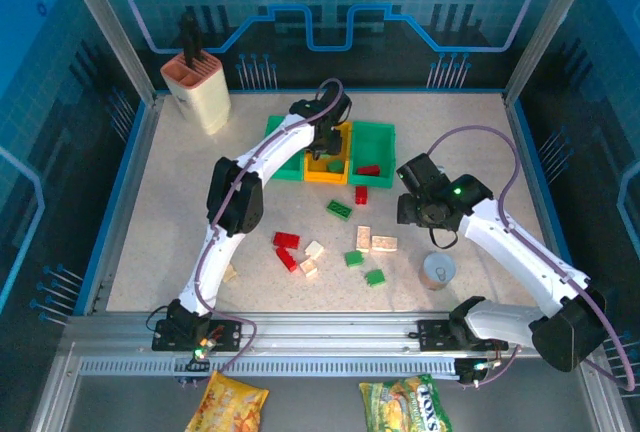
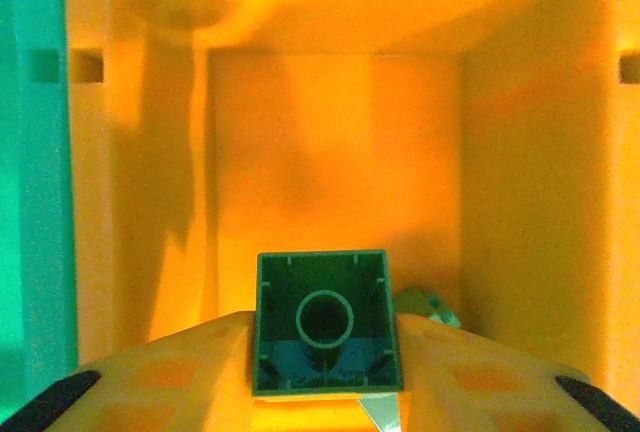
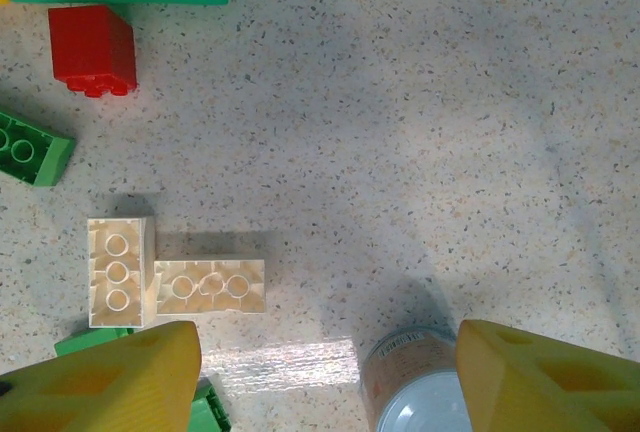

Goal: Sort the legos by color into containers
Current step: Place the lego in the container, then pick up the lego from the middle-left of the table.

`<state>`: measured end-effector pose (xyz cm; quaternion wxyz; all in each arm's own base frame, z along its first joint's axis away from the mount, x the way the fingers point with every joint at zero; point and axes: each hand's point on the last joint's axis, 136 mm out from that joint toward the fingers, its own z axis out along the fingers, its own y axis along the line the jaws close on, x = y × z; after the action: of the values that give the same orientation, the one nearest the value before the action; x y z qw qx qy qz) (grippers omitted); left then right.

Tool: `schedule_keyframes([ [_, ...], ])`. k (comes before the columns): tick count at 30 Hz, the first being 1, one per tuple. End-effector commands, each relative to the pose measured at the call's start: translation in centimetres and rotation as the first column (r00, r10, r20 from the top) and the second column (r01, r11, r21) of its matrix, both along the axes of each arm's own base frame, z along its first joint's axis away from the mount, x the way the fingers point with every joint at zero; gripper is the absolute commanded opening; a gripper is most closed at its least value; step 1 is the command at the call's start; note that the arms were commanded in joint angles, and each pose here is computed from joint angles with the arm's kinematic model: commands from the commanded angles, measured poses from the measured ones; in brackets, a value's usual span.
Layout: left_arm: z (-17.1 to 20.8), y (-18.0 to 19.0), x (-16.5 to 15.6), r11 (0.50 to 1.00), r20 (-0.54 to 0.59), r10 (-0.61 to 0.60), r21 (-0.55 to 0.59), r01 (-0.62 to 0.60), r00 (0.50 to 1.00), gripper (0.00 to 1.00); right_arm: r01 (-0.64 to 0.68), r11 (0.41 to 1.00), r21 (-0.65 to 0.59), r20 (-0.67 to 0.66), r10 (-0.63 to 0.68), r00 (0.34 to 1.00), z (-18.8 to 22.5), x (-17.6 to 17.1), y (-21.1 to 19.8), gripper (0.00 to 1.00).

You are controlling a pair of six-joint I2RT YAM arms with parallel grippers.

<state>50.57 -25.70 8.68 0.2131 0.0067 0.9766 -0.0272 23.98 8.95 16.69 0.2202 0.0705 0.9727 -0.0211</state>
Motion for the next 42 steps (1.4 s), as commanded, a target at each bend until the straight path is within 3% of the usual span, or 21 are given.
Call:
schedule_keyframes([
  [1,0.0,-0.3,0.1,1.0,-0.006,-0.024,-0.003,0.024,1.0,0.42,0.038,0.999,-0.015,0.017,-0.038,0.999,0.8,-0.2,-1.0,0.69],
  [13,2.3,-1.1,-1.8,0.998,-0.001,-0.045,-0.04,0.045,0.999,0.47,0.027,1.0,-0.015,0.017,-0.027,1.0,0.8,-0.2,-0.9,0.69],
  [25,4.5,-1.0,-6.8,0.992,-0.021,-0.062,-0.107,0.059,0.998,0.48,-0.009,0.999,0.041,-0.069,0.011,0.998,-2.5,0.3,1.4,0.68],
  [31,4.1,-0.1,-10.5,0.992,-0.068,-0.061,-0.113,0.053,0.996,0.48,-0.029,0.998,0.06,-0.098,0.035,0.995,-3.7,0.8,2.9,0.68],
  [42,0.1,0.1,-21.1,0.986,-0.239,-0.158,-0.088,0.141,0.958,0.48,-0.048,0.998,0.048,-0.117,0.053,0.992,-4.6,1.1,3.6,0.68],
])
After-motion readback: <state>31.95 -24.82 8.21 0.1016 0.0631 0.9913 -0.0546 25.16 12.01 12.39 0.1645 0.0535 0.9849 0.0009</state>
